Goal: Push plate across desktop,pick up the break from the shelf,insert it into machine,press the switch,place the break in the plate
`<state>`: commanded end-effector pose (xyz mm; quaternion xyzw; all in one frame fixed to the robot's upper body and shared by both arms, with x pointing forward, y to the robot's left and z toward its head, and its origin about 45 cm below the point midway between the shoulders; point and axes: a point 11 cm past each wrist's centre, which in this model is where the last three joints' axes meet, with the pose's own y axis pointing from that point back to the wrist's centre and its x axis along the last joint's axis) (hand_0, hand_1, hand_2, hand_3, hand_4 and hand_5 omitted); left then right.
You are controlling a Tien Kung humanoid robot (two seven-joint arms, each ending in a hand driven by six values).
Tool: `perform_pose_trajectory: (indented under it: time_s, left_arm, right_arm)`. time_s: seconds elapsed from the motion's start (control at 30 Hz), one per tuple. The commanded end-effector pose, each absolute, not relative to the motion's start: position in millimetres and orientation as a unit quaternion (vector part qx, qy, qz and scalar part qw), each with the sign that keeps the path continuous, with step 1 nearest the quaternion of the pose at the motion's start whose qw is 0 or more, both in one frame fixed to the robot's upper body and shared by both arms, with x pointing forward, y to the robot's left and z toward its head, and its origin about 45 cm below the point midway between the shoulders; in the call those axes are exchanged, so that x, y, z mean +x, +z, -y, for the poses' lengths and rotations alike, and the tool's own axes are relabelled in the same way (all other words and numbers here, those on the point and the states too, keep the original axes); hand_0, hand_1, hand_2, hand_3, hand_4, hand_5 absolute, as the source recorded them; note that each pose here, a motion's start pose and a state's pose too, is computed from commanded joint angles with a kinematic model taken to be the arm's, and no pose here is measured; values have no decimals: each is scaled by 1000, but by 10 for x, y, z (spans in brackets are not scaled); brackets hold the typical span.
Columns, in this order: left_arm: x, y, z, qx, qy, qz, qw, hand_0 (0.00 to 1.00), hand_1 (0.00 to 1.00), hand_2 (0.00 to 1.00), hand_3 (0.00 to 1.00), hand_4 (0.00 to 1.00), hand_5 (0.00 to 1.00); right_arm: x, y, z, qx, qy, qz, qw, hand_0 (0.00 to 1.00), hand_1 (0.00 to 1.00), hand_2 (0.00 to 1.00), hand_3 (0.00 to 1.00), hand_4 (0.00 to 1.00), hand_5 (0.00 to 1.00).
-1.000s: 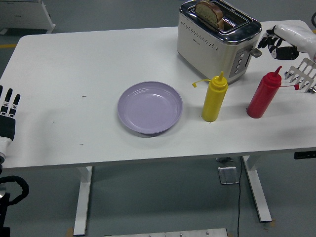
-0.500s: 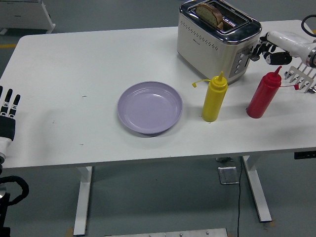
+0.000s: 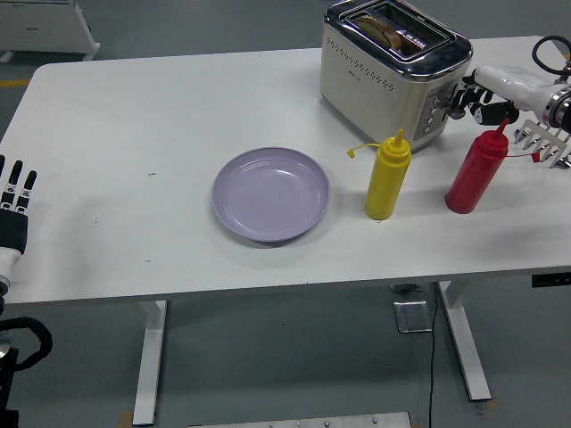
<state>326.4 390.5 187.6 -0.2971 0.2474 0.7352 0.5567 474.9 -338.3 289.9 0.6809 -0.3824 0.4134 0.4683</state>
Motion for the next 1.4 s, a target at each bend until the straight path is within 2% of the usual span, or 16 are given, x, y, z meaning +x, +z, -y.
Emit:
perform_pose_trajectory:
  time_s: [0.63,0.87,1.1,1.13,1.3,1.33,1.4]
  left_arm:
    - [3257,1853,-3893,-295,735,-250,557,851,862,919,842,590,998]
    - [3256,1846,-3884,-294,735,-251,557,852,862,918,841,591,998]
    - [3252,1853,-3903,-294,736,-249,556,855,862,919,842,593,998]
    - [3252,1854,-3905,-294,736,-249,556,856,863,919,841,593,998]
    - [3257,1856,-3902,-294,736,-248,556,856,863,919,841,593,998]
    - [3259,1857,-3901,-295,736,-248,557,856,863,919,842,594,998]
    - [3260,1858,-3901,-295,736,-248,557,856,863,919,842,594,998]
  right_arm:
    - [4747,2778,3396,682,403,379,477,597,586,590,535,2,2]
    - [4753,2908,3503,676,401,405,466,598,587,590,535,2,2]
    - [4729,3158,3834,657,381,462,458,606,591,597,559,2,2]
    - [4729,3186,3859,656,379,467,456,623,597,609,626,164,79]
    - [4728,3374,4057,637,368,516,439,623,597,609,626,164,79]
    - [4728,3421,4098,633,364,531,430,662,650,684,855,257,114]
    - [4729,3505,4171,626,357,559,411,662,650,684,855,257,114]
